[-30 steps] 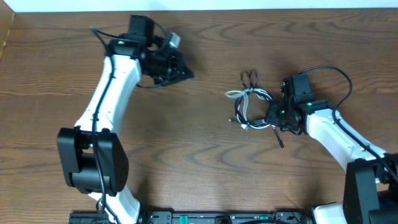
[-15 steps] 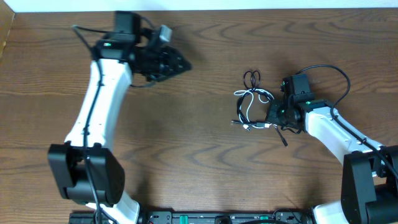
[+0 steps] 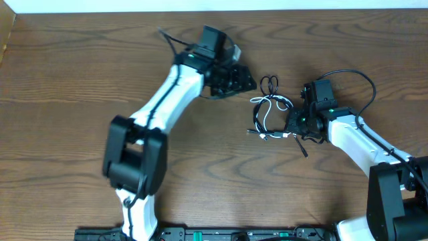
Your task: Untangle cables
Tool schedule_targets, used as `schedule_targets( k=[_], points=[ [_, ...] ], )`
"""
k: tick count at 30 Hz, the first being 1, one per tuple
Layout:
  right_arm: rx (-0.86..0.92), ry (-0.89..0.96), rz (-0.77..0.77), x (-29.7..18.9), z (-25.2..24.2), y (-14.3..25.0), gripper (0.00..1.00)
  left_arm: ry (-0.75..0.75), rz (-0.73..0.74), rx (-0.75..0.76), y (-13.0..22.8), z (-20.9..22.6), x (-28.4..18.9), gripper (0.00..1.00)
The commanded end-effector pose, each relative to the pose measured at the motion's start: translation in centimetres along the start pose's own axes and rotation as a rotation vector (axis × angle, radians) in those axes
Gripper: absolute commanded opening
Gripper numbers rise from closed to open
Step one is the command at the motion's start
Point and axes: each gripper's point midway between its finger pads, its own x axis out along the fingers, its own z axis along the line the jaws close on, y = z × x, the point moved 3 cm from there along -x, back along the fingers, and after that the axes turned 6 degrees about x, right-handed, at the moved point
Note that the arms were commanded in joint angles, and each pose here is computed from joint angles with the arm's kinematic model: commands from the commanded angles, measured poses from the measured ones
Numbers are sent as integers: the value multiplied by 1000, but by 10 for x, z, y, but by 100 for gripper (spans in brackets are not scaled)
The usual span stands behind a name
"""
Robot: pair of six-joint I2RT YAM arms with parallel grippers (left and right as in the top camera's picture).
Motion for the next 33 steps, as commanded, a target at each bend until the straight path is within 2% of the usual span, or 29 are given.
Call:
schedule_targets(
  k=[1,5,10,13,15,19,21,25,28,33],
  points=[
    [-11,-2,9,2,0,1,2,42,46,-122,3,1,34,63],
    [-10,2,15,2,-1,2,3,165,89,-193,0,-3,62,63],
    [-7,5,16,2,-2,2,3,205,93,-250,-5,3,79,62],
    [-7,8,15,2,-3,2,4,211,87,-241,-6,2,80,63],
    [-8,7,13,2,-3,1,4,235,105,-228,-4,-2,79,59],
    [-9,2,5,2,-2,0,4,367,168,-66,7,-18,72,53],
    [-10,-1,2,2,-1,-1,4,485,203,75,15,-29,63,53],
    [-10,-1,2,2,-1,-1,4,584,216,221,23,-31,52,52],
    [-10,-1,2,2,-1,-1,4,541,196,281,24,-19,53,52],
    [-10,-2,4,2,-1,-1,4,126,182,234,25,38,72,51]
  ],
)
